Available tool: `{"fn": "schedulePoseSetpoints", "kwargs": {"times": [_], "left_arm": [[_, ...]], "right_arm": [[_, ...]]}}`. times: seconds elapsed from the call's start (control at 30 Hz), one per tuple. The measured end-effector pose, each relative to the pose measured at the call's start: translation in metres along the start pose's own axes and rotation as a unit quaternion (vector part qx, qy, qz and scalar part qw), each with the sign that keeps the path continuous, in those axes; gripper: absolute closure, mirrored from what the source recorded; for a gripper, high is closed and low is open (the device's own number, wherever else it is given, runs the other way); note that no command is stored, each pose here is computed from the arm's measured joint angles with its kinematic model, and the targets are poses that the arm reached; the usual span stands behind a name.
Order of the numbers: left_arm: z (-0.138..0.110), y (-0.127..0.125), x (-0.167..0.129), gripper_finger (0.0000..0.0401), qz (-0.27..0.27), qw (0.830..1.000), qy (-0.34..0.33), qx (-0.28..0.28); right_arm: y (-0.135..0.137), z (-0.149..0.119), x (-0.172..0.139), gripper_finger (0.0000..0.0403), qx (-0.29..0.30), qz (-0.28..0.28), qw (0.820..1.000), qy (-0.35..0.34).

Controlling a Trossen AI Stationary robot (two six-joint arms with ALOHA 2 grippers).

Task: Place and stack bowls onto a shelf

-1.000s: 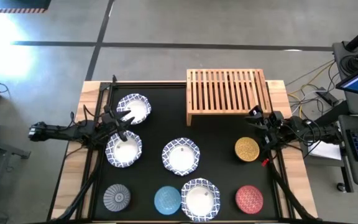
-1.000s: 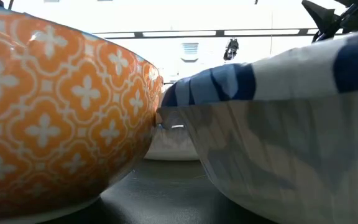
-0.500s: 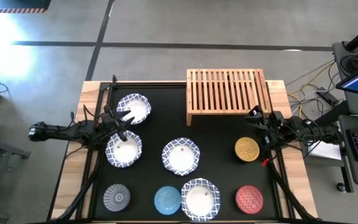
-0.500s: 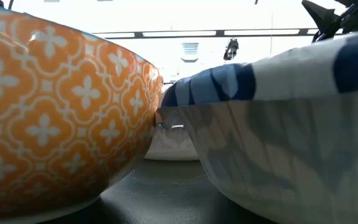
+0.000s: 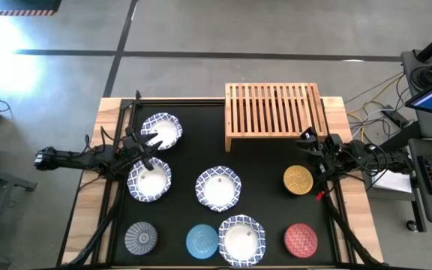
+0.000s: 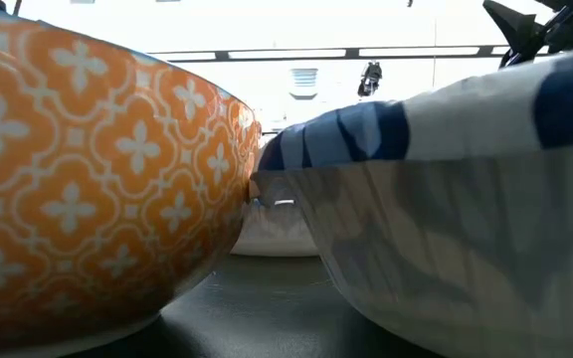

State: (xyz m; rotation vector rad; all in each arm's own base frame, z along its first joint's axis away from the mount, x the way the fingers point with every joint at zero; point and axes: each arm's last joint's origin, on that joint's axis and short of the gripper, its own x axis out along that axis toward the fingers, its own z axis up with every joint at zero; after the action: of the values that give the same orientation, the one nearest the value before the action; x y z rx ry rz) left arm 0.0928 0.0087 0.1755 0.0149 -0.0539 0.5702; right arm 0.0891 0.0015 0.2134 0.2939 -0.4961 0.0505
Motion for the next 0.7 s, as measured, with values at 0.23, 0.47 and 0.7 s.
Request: {"fn": "schedulePoseSetpoints", "kwargs": {"times": [0.23,0.47,0.7], "left_arm": [[0.0,0.0,0.0,0.0242,0.0,1.0,0.0,0.0],[0.0001,0.0,0.0,0.0242,0.0,1.0,0.0,0.0],[0.0001,0.0,0.0,0.0242,0.0,1.0,0.0,0.0]], "right_arm": [[0.0,-0.0001,0.0,0.0262,0.027,0.0,1.0,0.001],[-0.0004,-0.0013,0.0,0.0262,0.056,-0.003,0.998,0.006],[-0.0003,-0.0011,0.0001,0.0262,0.061,-0.002,0.998,0.006]]}}
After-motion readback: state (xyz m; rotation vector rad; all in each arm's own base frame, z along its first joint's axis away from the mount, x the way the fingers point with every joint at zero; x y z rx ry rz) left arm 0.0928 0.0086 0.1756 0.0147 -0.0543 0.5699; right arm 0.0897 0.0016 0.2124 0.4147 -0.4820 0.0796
